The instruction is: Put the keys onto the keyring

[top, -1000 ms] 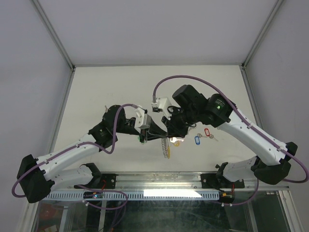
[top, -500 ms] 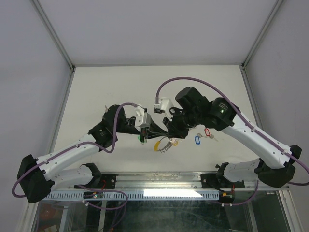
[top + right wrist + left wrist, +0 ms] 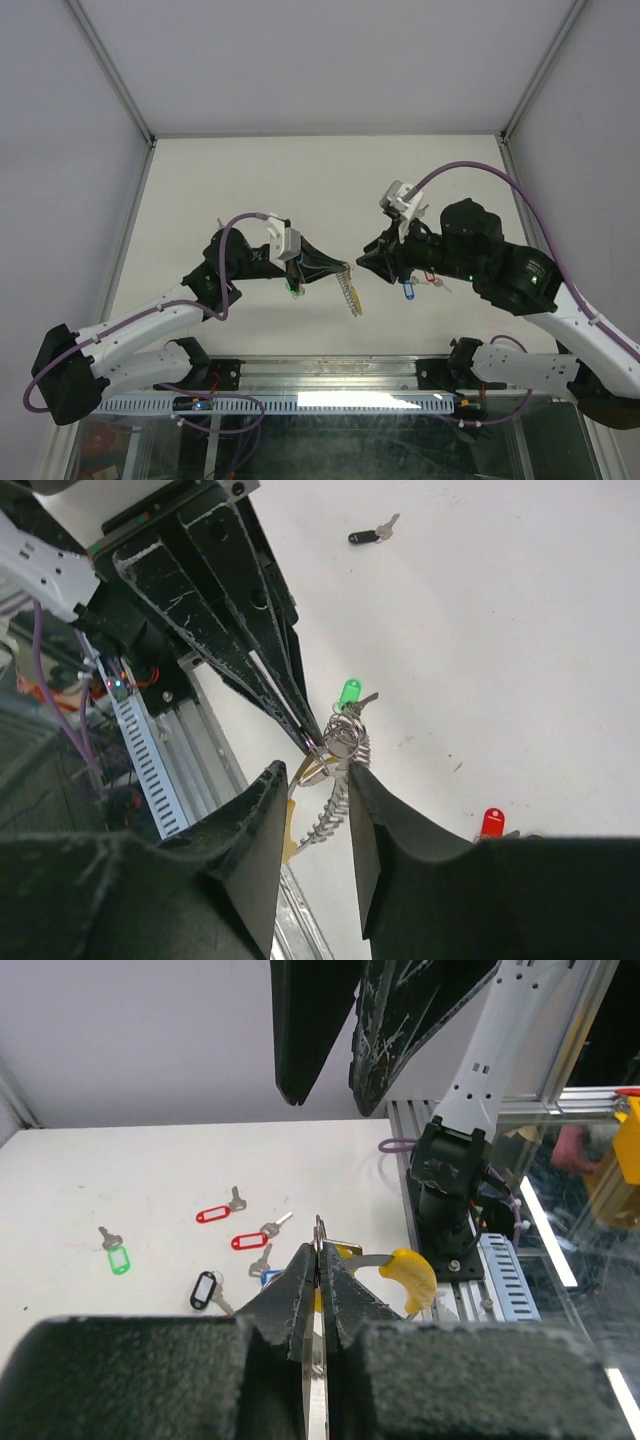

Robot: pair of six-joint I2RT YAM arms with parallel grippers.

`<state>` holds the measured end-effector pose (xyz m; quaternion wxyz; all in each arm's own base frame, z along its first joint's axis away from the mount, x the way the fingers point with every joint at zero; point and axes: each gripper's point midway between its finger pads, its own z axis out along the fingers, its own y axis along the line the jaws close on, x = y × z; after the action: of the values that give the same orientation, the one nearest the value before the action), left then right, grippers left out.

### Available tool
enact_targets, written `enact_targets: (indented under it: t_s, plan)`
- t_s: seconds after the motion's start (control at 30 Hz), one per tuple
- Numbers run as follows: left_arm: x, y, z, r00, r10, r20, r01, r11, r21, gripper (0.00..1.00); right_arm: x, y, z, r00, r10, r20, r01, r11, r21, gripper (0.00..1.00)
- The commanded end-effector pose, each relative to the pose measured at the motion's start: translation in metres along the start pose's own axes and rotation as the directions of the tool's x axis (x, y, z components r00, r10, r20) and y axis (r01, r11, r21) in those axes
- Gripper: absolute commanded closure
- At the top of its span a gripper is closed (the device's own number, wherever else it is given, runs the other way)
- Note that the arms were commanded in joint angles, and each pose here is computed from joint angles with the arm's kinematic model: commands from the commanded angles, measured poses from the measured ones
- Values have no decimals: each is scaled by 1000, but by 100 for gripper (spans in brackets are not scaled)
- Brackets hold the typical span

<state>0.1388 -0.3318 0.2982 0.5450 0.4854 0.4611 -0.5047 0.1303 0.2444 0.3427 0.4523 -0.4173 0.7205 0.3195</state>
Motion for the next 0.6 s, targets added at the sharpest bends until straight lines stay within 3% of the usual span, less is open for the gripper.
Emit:
enact_targets:
  t_s: [0.0, 0.17, 0.4, 0.57]
  plan:
    - [-36, 4, -1, 989, 33, 144, -25, 998, -60, 100, -29, -9, 4, 969, 156, 189, -171, 983, 64, 67]
    - [-46, 7, -8, 972, 21, 233, 3, 994, -106, 100, -29, -4, 5, 906, 296, 303, -311, 950, 1, 68]
    - [-56, 2, -17, 948, 1, 319, 36, 993, -110, 100, -34, 15, -5, 866, 290, 406, -256, 957, -138, 63]
    - [-58, -1, -18, 945, 4, 328, 32, 994, -104, 100, -30, 17, 0, 877, 281, 391, -237, 959, -157, 62]
